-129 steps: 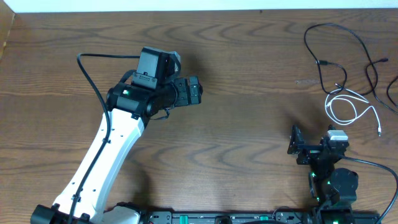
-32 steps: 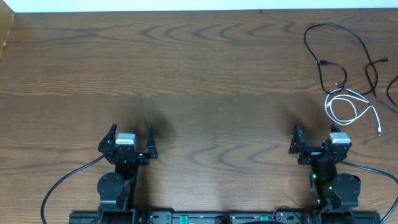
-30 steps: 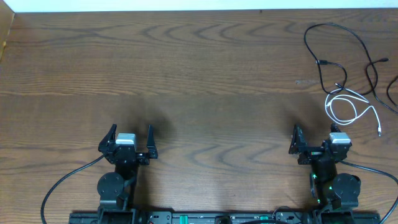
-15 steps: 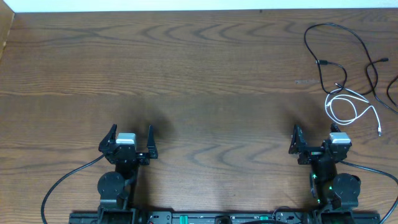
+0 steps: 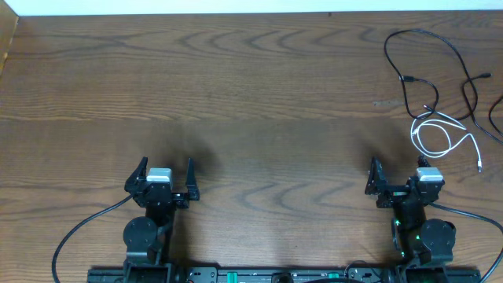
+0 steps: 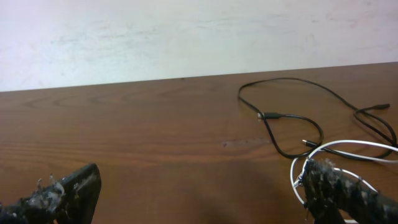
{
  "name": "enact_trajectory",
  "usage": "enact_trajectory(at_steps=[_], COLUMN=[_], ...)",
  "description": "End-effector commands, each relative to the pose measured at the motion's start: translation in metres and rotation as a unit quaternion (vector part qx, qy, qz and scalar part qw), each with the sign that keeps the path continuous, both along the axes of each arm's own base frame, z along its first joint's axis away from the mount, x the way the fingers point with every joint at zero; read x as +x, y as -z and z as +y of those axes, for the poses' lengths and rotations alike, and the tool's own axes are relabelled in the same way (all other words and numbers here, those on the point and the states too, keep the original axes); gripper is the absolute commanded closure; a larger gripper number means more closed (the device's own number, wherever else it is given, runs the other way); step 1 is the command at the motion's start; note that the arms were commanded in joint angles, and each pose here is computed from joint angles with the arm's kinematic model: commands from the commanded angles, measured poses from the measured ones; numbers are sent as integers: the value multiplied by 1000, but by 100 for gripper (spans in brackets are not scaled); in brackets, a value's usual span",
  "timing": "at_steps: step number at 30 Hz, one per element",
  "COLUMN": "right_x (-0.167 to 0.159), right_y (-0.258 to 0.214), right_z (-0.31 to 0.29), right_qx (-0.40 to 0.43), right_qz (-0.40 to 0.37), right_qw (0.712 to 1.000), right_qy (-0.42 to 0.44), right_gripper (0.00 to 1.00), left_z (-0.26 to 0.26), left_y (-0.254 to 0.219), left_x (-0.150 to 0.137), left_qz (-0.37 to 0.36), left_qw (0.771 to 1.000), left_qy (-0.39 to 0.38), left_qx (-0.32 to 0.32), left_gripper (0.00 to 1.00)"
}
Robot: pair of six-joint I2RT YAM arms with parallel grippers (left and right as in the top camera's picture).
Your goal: Untangle cables
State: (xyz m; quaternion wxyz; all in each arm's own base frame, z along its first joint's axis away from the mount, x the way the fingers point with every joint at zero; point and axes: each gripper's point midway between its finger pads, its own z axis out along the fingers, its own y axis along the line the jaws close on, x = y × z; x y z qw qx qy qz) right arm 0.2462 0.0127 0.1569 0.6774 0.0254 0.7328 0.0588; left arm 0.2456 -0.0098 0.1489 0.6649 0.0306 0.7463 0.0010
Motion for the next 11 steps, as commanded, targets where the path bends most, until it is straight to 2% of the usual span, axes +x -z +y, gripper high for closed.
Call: enact_trajectory(at_steps=[1, 11], right_x=[0, 0], right_y=[0, 0], right_z=[-2, -2], right_qx=[-5, -5], right_qz=[0, 0], right_qw=[1000, 1000], right_qy=[3, 3], right_gripper=[1, 1], left_z=[3, 3], left_y=[17, 17], left_x=[-1, -1], left_qz=[29, 29], left_qw=[1000, 1000], left_qy=[-7, -7], left_qx=[9, 9], left_gripper=[1, 1])
